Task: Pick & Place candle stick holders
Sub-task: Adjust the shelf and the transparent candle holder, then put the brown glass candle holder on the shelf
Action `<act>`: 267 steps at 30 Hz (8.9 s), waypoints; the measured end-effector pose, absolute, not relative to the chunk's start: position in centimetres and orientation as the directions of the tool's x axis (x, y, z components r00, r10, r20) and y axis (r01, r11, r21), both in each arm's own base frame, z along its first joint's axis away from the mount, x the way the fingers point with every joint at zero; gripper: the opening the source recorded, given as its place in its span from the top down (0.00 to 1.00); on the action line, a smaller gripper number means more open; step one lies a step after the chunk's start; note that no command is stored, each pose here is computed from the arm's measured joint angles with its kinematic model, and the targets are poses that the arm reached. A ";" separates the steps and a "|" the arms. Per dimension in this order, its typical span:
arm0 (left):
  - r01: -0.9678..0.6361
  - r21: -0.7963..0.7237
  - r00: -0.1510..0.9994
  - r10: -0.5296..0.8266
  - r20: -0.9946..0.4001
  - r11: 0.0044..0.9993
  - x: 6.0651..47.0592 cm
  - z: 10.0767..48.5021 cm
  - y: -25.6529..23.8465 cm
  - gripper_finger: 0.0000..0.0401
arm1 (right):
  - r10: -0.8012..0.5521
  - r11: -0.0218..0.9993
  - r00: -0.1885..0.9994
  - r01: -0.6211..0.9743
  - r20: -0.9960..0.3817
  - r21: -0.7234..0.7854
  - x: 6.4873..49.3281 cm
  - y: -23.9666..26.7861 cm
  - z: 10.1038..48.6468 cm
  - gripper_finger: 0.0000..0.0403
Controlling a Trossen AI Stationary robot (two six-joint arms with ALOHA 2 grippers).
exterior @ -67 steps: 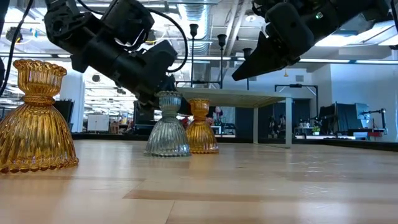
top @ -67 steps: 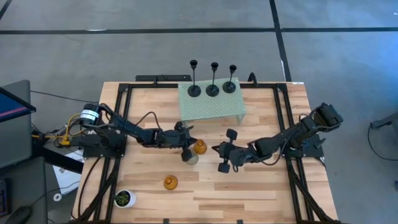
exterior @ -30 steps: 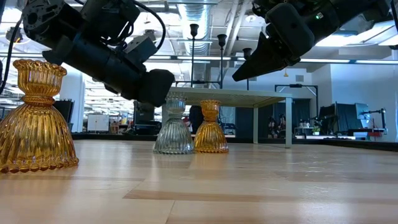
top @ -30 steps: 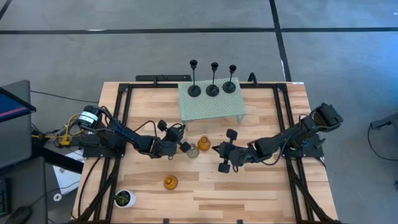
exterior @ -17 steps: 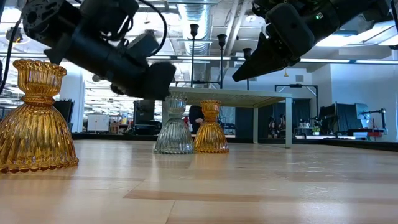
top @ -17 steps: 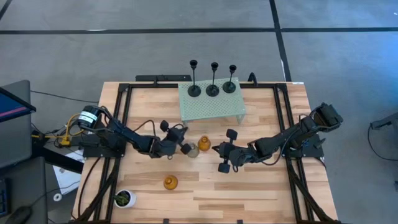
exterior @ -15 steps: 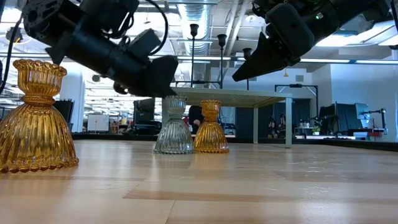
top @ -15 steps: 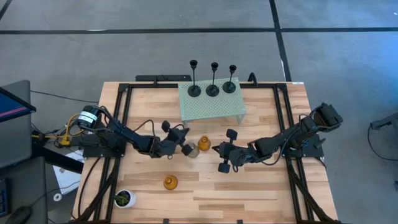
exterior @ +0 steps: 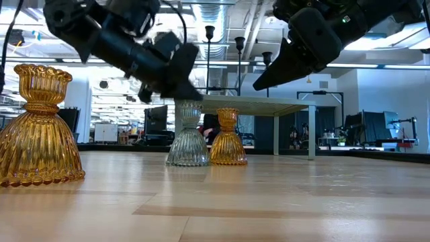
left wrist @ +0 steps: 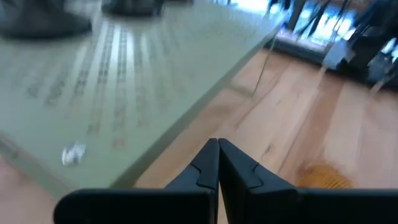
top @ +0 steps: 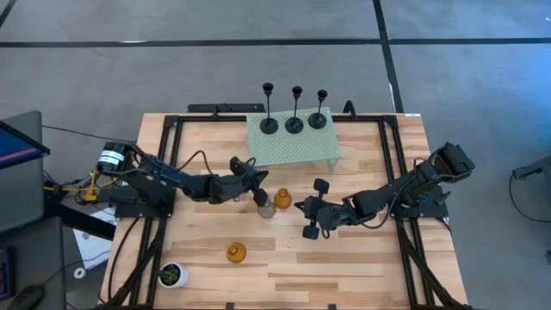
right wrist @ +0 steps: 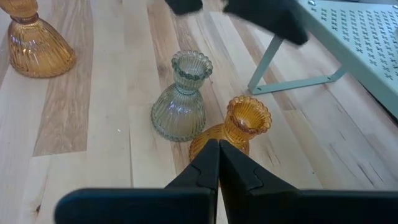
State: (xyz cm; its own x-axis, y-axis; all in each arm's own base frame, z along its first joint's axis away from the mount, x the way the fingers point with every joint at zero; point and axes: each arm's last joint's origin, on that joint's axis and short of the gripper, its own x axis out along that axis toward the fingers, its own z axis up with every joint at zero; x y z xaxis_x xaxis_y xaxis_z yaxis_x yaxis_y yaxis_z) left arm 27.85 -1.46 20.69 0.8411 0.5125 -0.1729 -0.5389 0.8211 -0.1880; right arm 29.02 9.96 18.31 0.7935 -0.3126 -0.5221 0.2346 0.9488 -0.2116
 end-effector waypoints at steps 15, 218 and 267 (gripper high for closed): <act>-0.669 -0.112 0.739 0.640 -0.211 0.735 27.8 19.4 -0.9 0.99 | -0.315 0.948 0.788 0.233 -0.528 -0.218 29.0 9.9 18.2 1.00; -0.009 0.121 0.981 0.032 -0.191 0.993 20.3 20.5 -7.2 0.99 | -0.131 0.991 0.885 0.135 -0.446 -0.023 29.1 1.9 11.1 0.29; -0.008 0.124 0.980 0.032 -0.198 0.992 20.3 20.4 -7.2 0.98 | -0.235 0.968 0.951 0.248 -0.203 0.041 22.1 -0.2 25.7 0.69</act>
